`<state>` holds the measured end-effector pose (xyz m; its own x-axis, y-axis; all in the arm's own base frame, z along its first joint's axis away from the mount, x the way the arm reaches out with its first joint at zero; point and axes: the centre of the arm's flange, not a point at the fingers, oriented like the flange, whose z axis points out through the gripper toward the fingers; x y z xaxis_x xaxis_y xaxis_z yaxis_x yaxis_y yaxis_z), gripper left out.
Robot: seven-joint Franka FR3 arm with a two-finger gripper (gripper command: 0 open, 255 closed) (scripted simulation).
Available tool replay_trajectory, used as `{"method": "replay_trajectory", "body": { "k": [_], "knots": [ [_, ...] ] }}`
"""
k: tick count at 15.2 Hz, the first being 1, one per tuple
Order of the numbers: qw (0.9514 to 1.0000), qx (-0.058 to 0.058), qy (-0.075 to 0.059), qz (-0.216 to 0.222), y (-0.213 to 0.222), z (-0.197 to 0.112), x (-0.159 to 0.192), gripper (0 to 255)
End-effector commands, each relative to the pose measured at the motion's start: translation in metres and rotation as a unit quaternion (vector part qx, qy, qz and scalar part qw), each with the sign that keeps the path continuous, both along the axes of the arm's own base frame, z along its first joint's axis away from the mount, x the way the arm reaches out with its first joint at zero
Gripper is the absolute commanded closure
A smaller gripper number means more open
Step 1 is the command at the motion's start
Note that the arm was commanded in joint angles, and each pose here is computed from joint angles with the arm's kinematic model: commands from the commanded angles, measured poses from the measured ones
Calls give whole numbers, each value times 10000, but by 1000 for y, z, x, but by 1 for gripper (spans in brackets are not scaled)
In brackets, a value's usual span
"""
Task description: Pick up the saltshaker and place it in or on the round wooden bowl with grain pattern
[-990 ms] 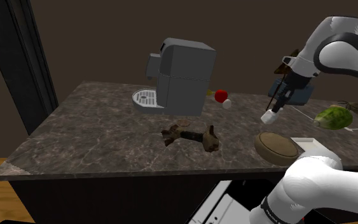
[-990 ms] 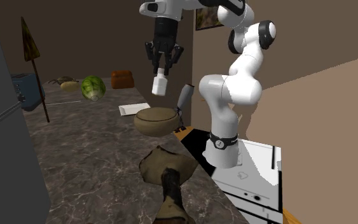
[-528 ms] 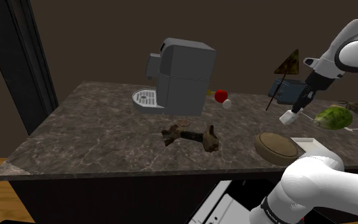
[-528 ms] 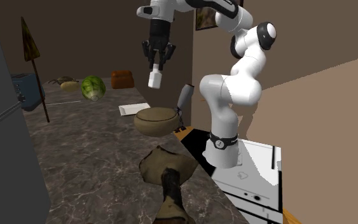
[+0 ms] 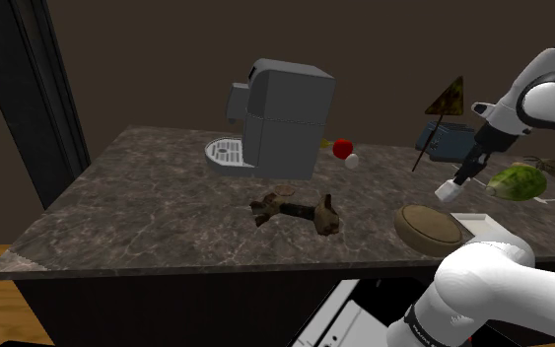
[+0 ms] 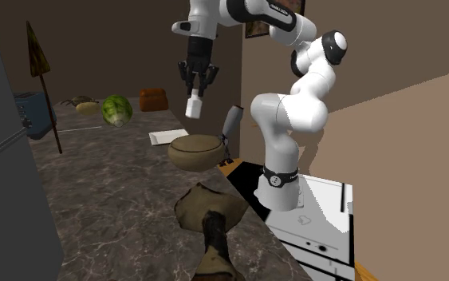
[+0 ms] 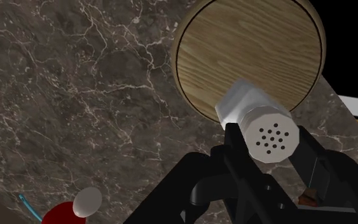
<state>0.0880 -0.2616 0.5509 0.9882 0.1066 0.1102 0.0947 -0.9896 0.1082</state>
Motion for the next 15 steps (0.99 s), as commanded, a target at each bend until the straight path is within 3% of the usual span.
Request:
{"method": "replay_trajectory", "body": {
  "k": [1,15],
  "knots": [
    [10000,-1,-1,1,1,-11,0,255],
    [10000,-1,-1,1,1,-82,0,255]
  ]
}}
